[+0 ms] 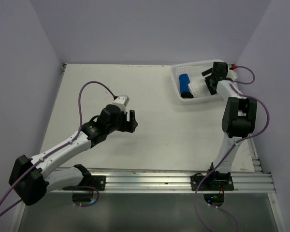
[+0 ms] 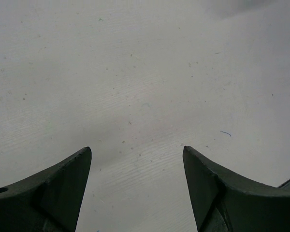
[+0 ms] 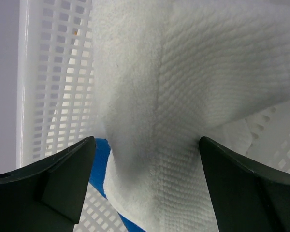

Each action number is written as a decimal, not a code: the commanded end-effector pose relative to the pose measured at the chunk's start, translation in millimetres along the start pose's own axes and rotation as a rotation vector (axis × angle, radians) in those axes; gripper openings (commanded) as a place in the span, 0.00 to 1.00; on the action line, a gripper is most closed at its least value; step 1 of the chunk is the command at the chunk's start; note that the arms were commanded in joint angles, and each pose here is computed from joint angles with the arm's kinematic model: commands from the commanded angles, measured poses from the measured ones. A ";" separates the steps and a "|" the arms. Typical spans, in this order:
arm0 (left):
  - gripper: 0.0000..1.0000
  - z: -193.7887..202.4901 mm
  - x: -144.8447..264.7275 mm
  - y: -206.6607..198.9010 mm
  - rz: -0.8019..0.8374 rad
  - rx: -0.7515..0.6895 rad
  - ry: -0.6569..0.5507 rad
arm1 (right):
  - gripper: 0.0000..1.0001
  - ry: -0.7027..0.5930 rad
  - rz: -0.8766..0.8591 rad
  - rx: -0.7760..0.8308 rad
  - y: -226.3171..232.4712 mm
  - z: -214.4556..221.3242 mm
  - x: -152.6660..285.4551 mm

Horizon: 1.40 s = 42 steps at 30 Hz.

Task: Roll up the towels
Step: Place the rolled towel into the container

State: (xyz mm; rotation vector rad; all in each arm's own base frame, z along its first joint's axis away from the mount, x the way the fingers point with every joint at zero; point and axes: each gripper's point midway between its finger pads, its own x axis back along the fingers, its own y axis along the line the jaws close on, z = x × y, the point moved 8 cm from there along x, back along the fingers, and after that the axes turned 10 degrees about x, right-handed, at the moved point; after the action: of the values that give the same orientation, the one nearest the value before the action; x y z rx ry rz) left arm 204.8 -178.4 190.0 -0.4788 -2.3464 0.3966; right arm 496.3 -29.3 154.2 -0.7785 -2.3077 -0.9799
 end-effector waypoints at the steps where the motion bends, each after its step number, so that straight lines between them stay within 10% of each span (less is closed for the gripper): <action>1: 0.80 -13.6 9.6 -12.7 0.056 -0.022 -0.070 | 0.92 -0.042 -0.010 -0.027 23.5 -17.3 34.6; 21: 0.80 -22.1 30.4 -21.1 0.084 -0.040 -0.127 | 0.92 -0.033 -0.052 0.070 18.7 -15.5 104.9; 30: 0.80 -78.0 71.6 -33.7 0.023 -0.060 -0.302 | 0.93 -0.092 -0.466 0.540 67.5 50.0 216.0; 42: 0.81 -117.1 114.7 -0.6 -0.284 0.005 -0.569 | 0.99 -0.039 -0.435 0.850 -56.2 82.7 317.2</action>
State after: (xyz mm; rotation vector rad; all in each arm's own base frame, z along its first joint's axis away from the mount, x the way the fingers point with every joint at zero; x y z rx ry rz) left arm 202.2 -124.7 336.9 -0.1755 -2.8645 0.5241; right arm 244.9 117.8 307.0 0.0900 -2.6915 -0.2131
